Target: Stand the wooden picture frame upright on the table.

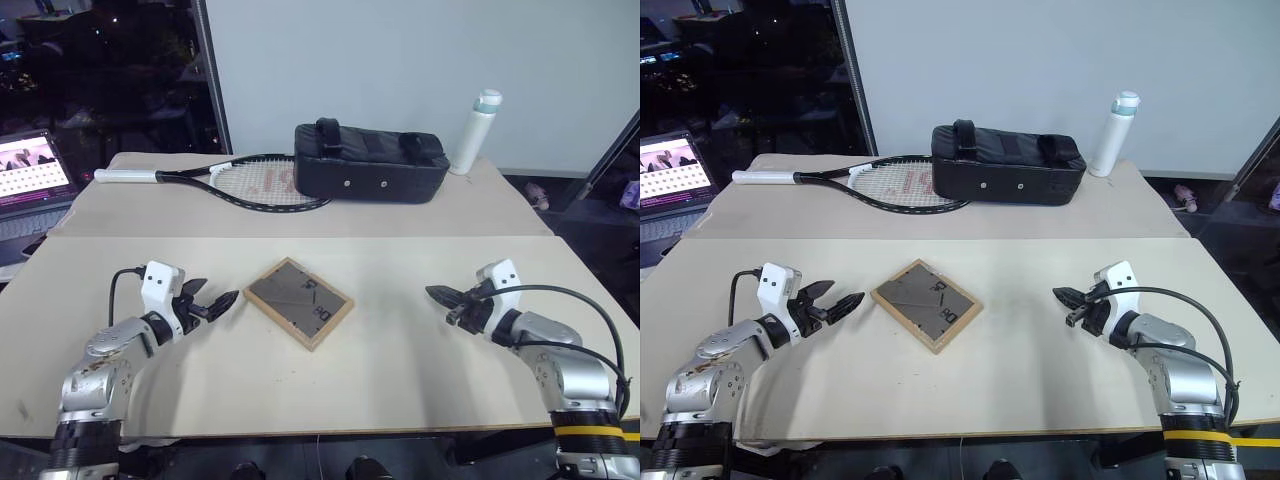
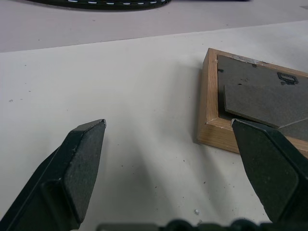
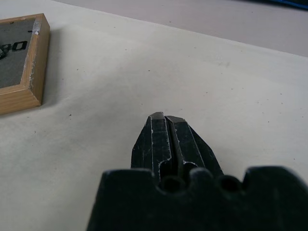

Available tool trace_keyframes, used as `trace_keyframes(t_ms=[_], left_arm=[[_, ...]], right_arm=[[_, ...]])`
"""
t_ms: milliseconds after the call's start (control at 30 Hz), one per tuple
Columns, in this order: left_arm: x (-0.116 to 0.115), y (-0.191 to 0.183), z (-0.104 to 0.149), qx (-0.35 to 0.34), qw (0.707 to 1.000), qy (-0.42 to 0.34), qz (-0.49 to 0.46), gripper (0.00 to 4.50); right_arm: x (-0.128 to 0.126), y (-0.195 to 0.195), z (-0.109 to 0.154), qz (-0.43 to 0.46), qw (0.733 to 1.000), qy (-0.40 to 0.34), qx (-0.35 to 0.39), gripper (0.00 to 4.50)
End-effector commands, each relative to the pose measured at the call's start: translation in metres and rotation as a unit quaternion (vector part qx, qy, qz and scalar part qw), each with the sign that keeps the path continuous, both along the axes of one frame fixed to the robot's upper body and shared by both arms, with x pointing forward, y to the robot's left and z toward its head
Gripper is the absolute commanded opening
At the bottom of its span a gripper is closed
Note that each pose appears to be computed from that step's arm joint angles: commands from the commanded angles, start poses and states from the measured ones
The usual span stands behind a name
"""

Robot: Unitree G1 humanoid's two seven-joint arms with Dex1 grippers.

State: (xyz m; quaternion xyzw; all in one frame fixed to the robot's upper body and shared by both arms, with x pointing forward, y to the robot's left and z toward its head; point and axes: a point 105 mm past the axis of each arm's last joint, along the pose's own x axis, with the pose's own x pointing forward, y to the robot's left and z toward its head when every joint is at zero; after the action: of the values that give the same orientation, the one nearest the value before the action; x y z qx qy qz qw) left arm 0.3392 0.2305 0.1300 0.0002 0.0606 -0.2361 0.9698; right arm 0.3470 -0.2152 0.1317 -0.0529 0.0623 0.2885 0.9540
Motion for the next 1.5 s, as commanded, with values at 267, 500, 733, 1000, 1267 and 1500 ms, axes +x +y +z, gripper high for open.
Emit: trace_keyframes(t_ms=[267,500,733,1000,1267,1500], left_arm=[[-0.030,-0.038,-0.017,0.023,0.989,0.134,-0.065,2.29],[-0.022,-0.069,-0.028,0.048,0.984,0.144,-0.089,0.07],[-0.022,-0.069,-0.037,0.045,0.982,0.159,-0.095,0.07],[-0.027,-0.046,-0.057,0.124,0.967,0.195,-0.106,0.07],[-0.039,0.021,-0.052,0.139,0.959,0.246,-0.026,0.07],[-0.064,0.035,-0.022,-0.026,0.941,0.338,0.004,0.57]], right_arm=[[0.063,0.065,0.003,0.108,0.987,-0.033,-0.115,0.00],[0.062,0.123,-0.018,0.245,0.960,0.003,-0.134,0.00],[0.007,0.156,-0.019,0.377,0.923,0.016,-0.079,0.00],[-0.032,0.175,-0.018,0.396,0.914,0.008,-0.092,0.00],[-0.017,0.154,-0.017,0.342,0.934,0.012,-0.106,0.00],[-0.006,0.122,-0.004,0.319,0.940,0.004,-0.122,0.00]])
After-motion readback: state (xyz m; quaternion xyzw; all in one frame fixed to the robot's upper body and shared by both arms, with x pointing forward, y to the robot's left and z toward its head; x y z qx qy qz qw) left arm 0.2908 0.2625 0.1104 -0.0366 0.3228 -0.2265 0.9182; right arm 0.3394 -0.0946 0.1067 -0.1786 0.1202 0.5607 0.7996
